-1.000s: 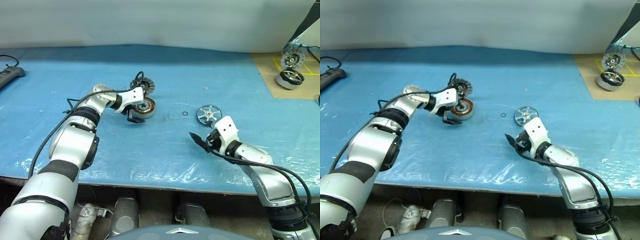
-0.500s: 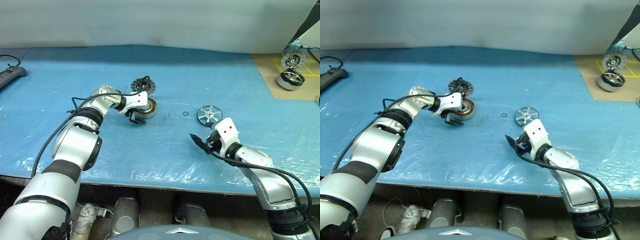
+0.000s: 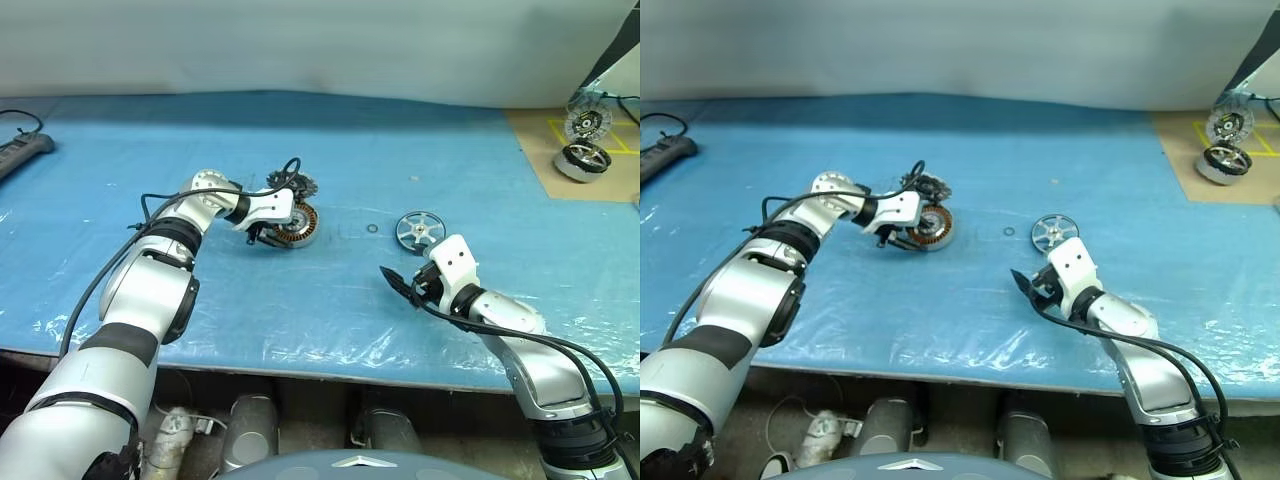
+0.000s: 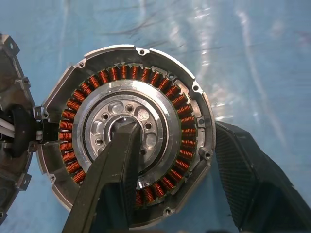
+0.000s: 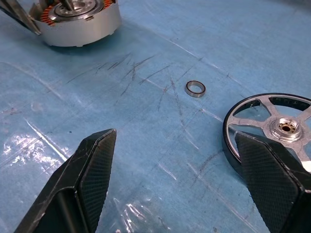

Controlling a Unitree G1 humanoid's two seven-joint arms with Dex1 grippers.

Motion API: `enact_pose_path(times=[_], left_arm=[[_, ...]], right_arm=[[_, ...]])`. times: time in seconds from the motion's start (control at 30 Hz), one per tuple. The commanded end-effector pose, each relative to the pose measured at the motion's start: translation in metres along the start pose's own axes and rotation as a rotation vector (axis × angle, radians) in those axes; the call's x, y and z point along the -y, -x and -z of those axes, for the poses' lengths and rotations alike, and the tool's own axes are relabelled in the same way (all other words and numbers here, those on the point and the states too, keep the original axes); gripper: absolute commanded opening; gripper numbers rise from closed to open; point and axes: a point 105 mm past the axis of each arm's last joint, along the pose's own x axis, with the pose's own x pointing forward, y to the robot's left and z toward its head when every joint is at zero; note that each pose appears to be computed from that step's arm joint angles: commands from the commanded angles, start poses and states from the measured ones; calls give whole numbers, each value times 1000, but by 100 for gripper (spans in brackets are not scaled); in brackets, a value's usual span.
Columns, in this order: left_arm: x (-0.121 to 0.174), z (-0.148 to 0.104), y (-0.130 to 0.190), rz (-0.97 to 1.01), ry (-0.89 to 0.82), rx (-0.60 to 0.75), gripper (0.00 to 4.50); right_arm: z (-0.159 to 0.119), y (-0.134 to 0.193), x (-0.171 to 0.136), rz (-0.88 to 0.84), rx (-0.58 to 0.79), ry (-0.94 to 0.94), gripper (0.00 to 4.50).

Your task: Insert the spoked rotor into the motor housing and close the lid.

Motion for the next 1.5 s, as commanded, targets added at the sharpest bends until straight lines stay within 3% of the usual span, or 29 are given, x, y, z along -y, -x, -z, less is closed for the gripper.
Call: enact_pose_path(times=[0.03, 0.33, 0.53, 0.77, 0.97, 1.07, 1.5], left_arm=[[24, 6, -8, 135, 27, 30, 205], [46, -16, -37, 244, 10, 127, 205], [62, -17, -39, 318, 46, 77, 205], [57, -20, -40, 239, 110, 82, 205], [47, -31, -39, 182, 128, 142, 397], [58, -35, -26, 241, 75, 204, 397], [75, -40, 28, 219, 203, 374, 397]], right_arm=[[-7, 4, 1, 8, 30, 7, 414], [-5, 8, 2, 11, 18, 2, 414], [-2, 7, -5, -12, 5, -2, 414], [-2, 6, -7, -20, 7, -11, 414], [-3, 5, -8, -19, 13, -15, 414], [-7, 5, -7, -17, 34, -31, 414], [-30, 4, -9, -69, 95, -5, 414]])
